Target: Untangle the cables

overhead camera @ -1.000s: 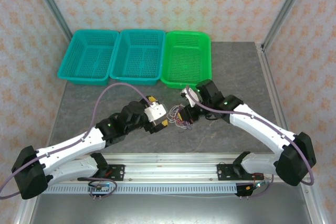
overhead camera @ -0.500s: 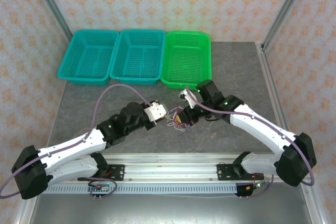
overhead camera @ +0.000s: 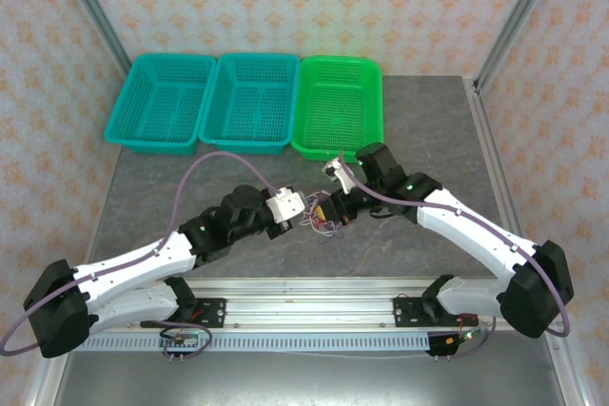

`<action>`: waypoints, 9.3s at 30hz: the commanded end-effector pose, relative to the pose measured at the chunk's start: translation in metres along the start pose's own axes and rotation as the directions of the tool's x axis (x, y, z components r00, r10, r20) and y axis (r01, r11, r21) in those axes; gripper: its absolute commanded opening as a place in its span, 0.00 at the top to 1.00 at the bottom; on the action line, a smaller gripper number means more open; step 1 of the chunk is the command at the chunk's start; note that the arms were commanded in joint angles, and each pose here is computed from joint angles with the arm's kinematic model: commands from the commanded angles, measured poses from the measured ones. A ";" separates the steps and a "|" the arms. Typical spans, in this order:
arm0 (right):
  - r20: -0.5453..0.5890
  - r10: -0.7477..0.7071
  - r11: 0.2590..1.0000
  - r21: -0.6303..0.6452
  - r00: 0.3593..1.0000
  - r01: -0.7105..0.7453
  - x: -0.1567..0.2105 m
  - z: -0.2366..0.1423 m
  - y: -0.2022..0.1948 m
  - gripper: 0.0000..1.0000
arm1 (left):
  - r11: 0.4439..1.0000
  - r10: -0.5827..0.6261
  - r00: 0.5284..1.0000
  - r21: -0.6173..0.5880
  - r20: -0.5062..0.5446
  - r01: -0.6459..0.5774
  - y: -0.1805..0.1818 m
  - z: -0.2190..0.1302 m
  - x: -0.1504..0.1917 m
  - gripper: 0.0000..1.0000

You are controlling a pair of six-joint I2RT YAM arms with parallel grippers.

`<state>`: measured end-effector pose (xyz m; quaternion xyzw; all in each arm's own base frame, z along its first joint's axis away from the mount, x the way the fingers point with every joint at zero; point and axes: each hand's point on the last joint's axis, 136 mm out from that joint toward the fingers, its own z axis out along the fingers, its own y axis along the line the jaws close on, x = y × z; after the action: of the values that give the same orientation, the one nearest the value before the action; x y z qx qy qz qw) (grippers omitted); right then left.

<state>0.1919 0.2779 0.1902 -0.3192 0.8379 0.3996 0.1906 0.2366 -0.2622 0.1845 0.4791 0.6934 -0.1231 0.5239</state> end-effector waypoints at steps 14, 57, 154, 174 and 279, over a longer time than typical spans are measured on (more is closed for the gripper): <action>0.402 0.436 0.518 0.620 0.805 -0.589 0.056 -0.027 -0.201 0.75 | 0.956 -0.164 0.978 -0.223 0.131 0.190 0.049 -0.031 -0.037 1.00; 0.483 0.061 0.482 0.752 0.873 -0.450 0.020 -0.009 -0.228 0.60 | 0.659 -0.504 0.783 -0.424 0.365 0.621 0.115 -0.107 -0.039 1.00; 0.651 0.390 0.517 0.431 0.651 -0.740 0.035 -0.035 -0.230 0.73 | 0.810 -0.493 0.787 -0.136 0.371 0.571 0.082 -0.036 -0.096 1.00; 0.906 0.421 0.026 0.043 0.050 -0.999 0.129 -0.126 -0.280 0.63 | 0.505 -0.644 0.684 -0.481 0.342 0.717 0.127 -0.103 0.021 1.00; 0.423 0.775 0.526 -0.019 0.470 -0.850 -0.020 -0.012 -0.164 0.94 | 0.205 -0.979 0.206 -0.084 -0.001 0.975 0.028 0.027 0.009 0.50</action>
<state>0.3178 0.1820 0.1064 0.2189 0.8894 0.3658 0.1653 0.2702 -0.2524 0.1705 -0.0091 0.8751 -0.3348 0.3494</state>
